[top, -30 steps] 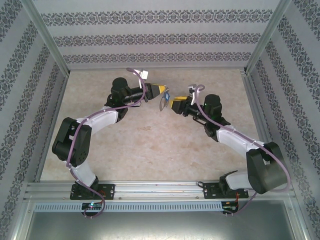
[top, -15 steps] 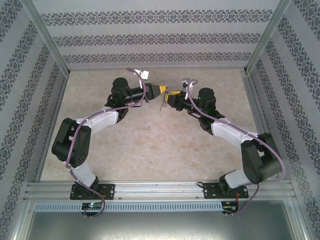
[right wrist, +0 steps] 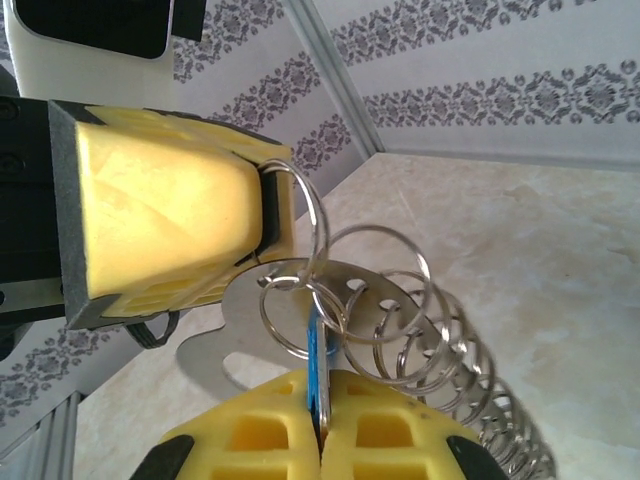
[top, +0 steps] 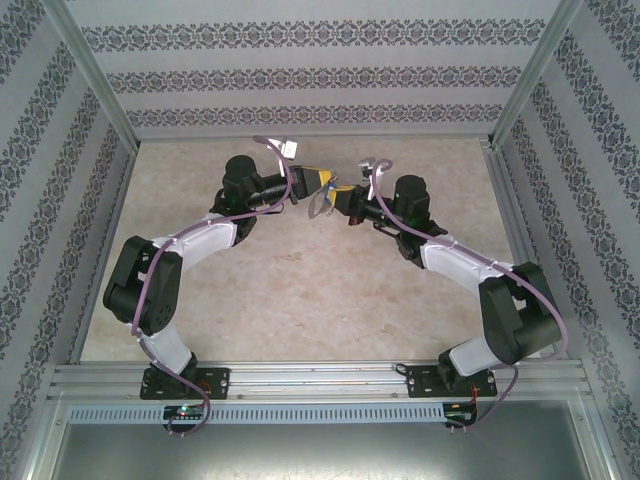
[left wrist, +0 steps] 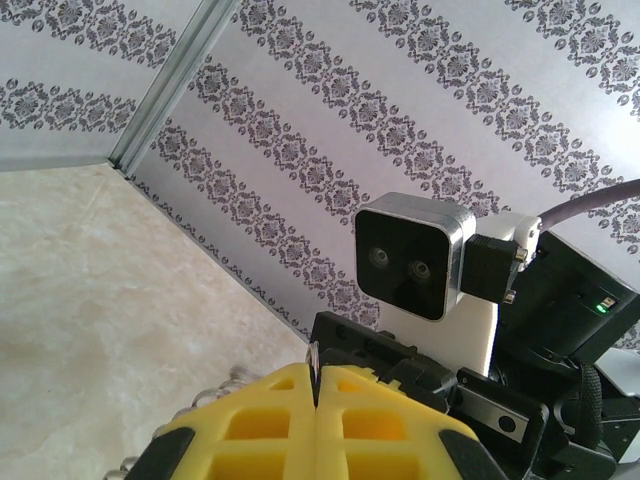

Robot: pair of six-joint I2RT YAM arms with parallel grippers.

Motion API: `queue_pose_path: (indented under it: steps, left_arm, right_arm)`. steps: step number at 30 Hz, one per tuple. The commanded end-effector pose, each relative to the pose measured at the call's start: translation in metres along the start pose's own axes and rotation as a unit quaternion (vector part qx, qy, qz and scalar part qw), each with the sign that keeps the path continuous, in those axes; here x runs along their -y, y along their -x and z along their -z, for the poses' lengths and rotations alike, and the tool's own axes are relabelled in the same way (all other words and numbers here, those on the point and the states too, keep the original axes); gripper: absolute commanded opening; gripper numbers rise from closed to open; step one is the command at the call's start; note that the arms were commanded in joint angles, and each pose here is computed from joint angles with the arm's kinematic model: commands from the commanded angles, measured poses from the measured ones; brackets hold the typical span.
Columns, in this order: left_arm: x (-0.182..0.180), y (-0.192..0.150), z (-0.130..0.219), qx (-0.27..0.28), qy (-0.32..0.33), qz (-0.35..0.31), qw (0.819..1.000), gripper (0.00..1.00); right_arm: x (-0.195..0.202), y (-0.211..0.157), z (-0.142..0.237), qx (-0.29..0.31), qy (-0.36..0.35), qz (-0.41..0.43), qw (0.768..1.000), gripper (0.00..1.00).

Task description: Put the keys on the keyring

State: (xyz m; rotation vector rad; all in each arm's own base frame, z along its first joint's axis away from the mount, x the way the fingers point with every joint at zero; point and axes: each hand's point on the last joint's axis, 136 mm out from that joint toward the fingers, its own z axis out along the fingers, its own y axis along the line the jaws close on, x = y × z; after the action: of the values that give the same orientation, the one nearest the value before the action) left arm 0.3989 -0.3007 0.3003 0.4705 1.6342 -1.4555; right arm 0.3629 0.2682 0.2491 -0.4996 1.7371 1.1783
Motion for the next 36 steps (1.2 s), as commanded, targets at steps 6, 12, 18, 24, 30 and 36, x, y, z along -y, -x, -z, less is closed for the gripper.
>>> queue_pose_path:
  steps: [6, 12, 18, 24, 30, 36]
  left_arm:
    - [0.032, 0.017, 0.002, 0.023, -0.033, -0.046, 0.998, 0.0]
    - [0.032, 0.017, 0.003, 0.023, -0.033, -0.048, 0.998, 0.0]
    - [0.033, 0.019, 0.004, 0.027, -0.029, -0.05, 0.998, 0.0]
    - [0.031, 0.019, 0.003, 0.026, -0.029, -0.05, 0.998, 0.0]
    - [0.03, 0.019, 0.002, 0.027, -0.033, -0.049, 0.998, 0.0]
    - [0.03, 0.017, 0.002, 0.024, -0.035, -0.047, 0.998, 0.0]
  right_arm:
    - [-0.037, 0.012, -0.017, -0.015, 0.082, 0.014, 0.996, 0.0]
    - [-0.024, 0.011, -0.011, -0.009, 0.065, 0.005, 0.998, 0.0]
    - [-0.014, 0.005, 0.0, -0.008, 0.048, -0.006, 0.999, 0.22]
    - [-0.003, 0.004, 0.031, 0.01, 0.018, -0.015, 1.0, 0.43]
    - [-0.007, 0.019, 0.054, 0.038, -0.003, -0.009, 0.999, 0.44]
    - [-0.007, 0.053, 0.055, 0.08, -0.018, -0.019, 0.996, 0.42]
